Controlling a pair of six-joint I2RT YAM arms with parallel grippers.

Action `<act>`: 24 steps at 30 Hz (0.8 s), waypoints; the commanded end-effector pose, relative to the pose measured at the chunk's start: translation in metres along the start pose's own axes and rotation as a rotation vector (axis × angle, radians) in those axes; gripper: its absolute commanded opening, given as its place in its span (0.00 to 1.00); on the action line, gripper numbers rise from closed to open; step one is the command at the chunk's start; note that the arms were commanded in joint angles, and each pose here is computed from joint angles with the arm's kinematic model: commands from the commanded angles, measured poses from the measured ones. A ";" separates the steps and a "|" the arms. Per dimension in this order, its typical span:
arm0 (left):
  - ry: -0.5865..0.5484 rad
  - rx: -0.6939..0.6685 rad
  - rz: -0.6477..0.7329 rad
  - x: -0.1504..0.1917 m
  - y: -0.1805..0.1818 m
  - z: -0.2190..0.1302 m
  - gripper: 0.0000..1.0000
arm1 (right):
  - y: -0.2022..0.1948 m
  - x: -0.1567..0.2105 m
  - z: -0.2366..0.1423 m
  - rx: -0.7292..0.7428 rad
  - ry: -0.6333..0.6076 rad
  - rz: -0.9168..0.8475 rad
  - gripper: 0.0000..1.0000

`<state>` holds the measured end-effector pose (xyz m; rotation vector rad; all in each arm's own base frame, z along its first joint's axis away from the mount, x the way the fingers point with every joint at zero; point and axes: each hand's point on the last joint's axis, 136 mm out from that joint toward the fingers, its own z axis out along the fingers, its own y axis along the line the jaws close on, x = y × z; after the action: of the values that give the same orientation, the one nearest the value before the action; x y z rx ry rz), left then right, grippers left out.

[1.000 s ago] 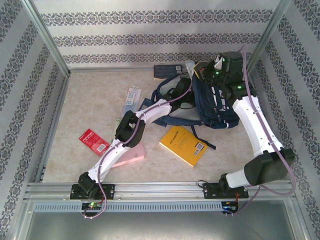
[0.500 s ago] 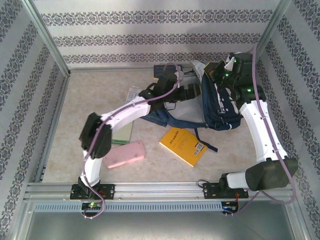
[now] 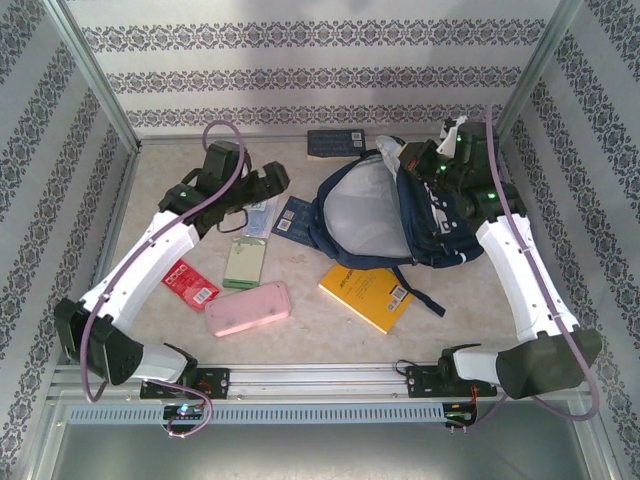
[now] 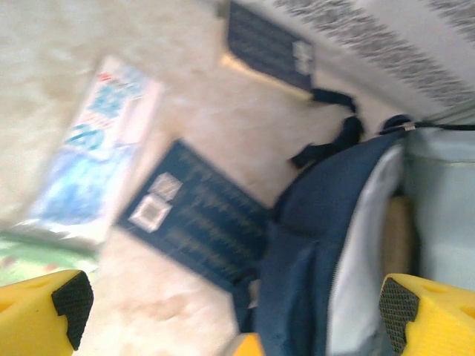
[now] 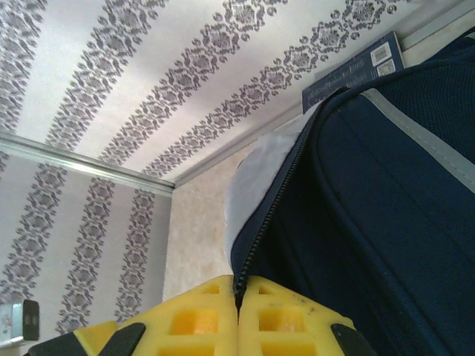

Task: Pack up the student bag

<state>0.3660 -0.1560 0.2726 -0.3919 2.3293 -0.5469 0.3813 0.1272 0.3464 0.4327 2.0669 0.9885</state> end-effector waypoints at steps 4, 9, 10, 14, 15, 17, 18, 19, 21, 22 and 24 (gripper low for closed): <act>0.131 -0.432 0.064 0.054 0.115 -0.033 1.00 | 0.025 0.005 -0.014 -0.061 -0.051 -0.141 0.00; 0.108 -0.534 -0.231 0.071 0.195 -0.038 1.00 | 0.018 0.022 -0.006 -0.061 -0.012 -0.138 0.00; 0.109 -0.563 -0.288 0.076 0.210 -0.039 1.00 | 0.016 0.025 -0.005 -0.064 -0.005 -0.133 0.00; 0.103 -0.637 -0.465 0.097 0.255 -0.036 1.00 | 0.010 0.036 0.001 -0.068 0.019 -0.119 0.00; 0.108 -0.640 -0.509 0.104 0.264 -0.033 1.00 | 0.007 0.038 0.002 -0.067 0.021 -0.113 0.00; 0.113 -0.653 -0.568 0.112 0.279 -0.028 1.00 | 0.005 0.042 0.003 -0.073 0.030 -0.111 0.00; 0.120 -0.665 -0.587 0.116 0.287 -0.024 1.00 | 0.004 0.044 0.005 -0.079 0.039 -0.108 0.00; 0.136 -0.660 -0.606 0.119 0.292 -0.017 1.00 | 0.004 0.047 0.006 -0.086 0.048 -0.109 0.00; 0.172 -0.658 -0.618 0.123 0.298 -0.006 1.00 | 0.002 0.050 0.008 -0.088 0.063 -0.108 0.00; 0.185 -0.668 -0.620 0.125 0.301 -0.002 1.00 | 0.002 0.051 0.008 -0.092 0.070 -0.110 0.00; 0.201 -0.662 -0.615 0.127 0.304 0.008 1.00 | 0.000 0.053 0.009 -0.094 0.078 -0.114 0.00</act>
<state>0.2273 0.0519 0.0537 -1.4468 2.5602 0.0073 0.3556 0.1586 0.2889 0.3009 2.1814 0.9962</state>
